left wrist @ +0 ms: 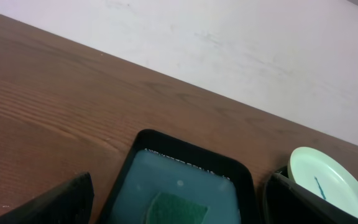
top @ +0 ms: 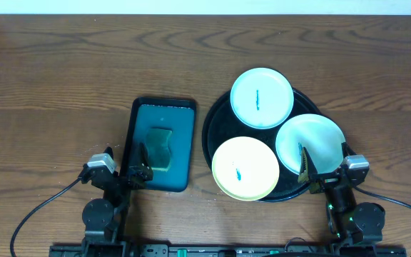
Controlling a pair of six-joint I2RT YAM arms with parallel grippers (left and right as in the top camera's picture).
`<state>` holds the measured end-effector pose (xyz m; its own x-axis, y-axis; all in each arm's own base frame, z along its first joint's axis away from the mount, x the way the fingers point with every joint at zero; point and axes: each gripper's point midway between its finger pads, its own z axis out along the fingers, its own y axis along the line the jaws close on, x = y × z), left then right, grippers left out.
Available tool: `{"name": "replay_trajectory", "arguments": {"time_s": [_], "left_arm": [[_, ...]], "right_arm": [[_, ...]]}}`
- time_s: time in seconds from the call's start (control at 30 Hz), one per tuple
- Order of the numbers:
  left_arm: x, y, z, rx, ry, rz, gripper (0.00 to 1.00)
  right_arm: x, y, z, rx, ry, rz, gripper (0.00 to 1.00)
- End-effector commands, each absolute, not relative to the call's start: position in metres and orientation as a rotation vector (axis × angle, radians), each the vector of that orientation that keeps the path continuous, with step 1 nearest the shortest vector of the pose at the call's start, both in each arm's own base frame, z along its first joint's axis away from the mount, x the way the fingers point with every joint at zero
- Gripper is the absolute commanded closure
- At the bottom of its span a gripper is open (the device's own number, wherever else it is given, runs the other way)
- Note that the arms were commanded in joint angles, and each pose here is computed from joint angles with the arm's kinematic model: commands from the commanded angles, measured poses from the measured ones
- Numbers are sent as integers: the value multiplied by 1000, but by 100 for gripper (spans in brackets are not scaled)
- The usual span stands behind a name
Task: Clean dirty plates on tray and stack at the side
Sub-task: 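Move left gripper to the green sponge and right gripper toward the yellow plate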
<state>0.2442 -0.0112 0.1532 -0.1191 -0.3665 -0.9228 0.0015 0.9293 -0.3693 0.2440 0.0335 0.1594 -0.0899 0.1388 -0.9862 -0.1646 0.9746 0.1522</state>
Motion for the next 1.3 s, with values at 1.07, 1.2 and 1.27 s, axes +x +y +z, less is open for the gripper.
{"name": "replay_trajectory", "arguments": {"time_s": [1.07, 1.2, 1.27], "left_arm": [[240, -45, 146, -175, 1706, -524, 11], [239, -54, 170, -106, 1618, -571, 11], [238, -54, 183, -93, 1572, -572, 11]], "right_arm": [[244, 35, 162, -17, 1632, 281, 1], [238, 59, 179, -140, 1567, 391, 1], [234, 66, 185, -176, 1555, 422, 1]]}}
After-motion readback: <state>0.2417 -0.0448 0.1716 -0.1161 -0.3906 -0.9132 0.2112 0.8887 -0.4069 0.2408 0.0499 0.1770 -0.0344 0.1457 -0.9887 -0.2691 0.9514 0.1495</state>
